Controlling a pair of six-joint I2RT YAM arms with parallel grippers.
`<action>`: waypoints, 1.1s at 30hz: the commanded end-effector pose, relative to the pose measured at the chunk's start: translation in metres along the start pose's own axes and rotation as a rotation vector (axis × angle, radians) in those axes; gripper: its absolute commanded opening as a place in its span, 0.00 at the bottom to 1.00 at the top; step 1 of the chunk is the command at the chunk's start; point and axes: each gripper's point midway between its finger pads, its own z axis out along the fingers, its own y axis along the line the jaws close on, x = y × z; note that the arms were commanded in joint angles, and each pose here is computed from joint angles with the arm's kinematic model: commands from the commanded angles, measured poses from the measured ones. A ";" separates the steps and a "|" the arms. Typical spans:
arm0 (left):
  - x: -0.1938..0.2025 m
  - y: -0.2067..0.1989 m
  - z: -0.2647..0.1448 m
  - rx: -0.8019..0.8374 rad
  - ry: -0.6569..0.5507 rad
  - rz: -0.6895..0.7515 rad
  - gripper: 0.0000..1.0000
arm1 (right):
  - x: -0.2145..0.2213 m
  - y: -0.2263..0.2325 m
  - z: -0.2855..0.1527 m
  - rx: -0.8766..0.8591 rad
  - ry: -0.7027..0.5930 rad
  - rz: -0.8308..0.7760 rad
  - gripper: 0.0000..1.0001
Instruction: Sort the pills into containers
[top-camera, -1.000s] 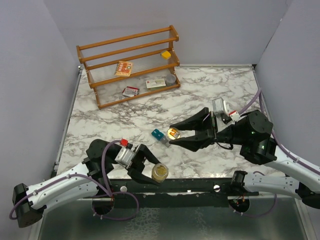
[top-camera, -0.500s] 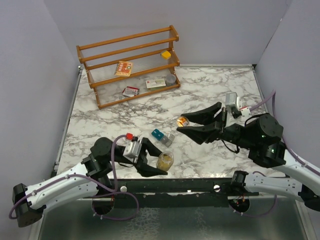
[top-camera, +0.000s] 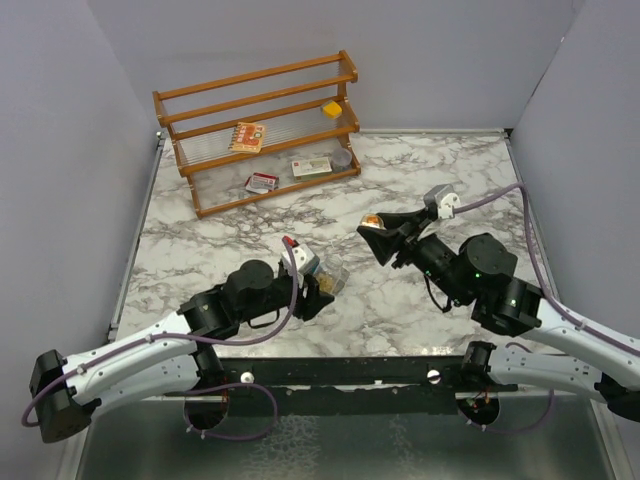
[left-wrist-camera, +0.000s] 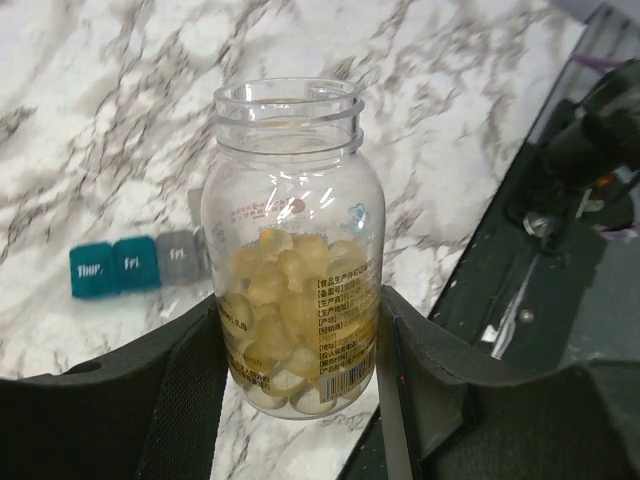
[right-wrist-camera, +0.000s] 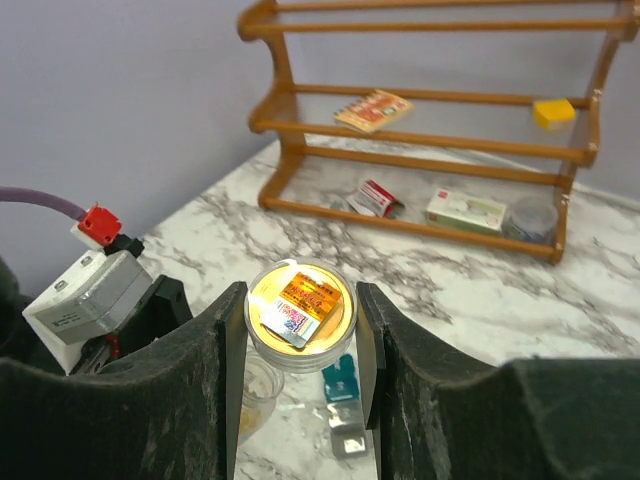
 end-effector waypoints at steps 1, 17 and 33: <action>0.017 0.025 0.008 -0.138 0.067 -0.025 0.00 | 0.015 -0.033 0.000 0.185 -0.007 -0.003 0.02; 0.076 0.041 0.016 -0.232 0.221 -0.126 0.00 | 0.038 -0.066 -0.004 0.383 0.015 -0.005 0.02; 0.123 0.050 0.017 -0.315 0.430 -0.185 0.00 | 0.063 -0.069 -0.009 0.394 0.053 0.029 0.02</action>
